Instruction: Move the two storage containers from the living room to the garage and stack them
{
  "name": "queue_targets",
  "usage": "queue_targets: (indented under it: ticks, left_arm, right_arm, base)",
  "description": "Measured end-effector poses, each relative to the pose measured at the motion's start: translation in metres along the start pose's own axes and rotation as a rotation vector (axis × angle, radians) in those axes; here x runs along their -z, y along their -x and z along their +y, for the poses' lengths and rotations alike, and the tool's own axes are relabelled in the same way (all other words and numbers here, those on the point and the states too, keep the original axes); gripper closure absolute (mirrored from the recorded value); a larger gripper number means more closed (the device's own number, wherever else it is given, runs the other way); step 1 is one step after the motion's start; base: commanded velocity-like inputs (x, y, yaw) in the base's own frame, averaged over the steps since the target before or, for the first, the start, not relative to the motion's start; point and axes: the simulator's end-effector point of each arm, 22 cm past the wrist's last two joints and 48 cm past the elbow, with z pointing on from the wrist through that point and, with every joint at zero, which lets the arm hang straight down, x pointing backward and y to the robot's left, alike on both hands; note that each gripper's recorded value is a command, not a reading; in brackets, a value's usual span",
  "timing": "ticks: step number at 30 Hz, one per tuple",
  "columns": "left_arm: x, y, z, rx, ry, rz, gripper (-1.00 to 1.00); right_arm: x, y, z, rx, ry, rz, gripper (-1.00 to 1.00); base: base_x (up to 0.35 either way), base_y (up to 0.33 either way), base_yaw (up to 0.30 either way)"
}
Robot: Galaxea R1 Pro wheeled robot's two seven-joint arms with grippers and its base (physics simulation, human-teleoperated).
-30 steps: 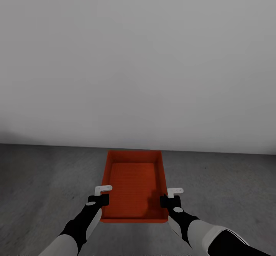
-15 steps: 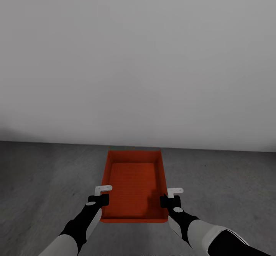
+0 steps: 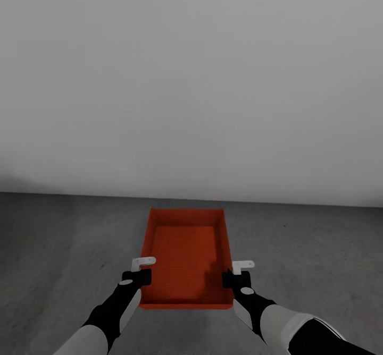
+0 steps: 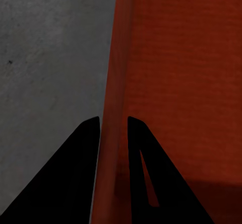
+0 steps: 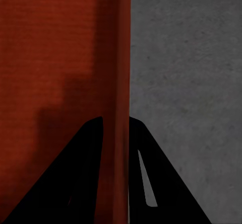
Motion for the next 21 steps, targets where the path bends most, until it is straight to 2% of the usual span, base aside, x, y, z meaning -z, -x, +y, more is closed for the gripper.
queue_targets:
  ticks: [21]
  left_arm:
    - [-0.009,-0.018,0.0,-0.003,0.002,0.034,1.0]
  right_arm:
    - [-0.006,-0.019,0.001,0.001,0.002,0.034,1.0]
  base:
    - [0.0,0.0,0.0]
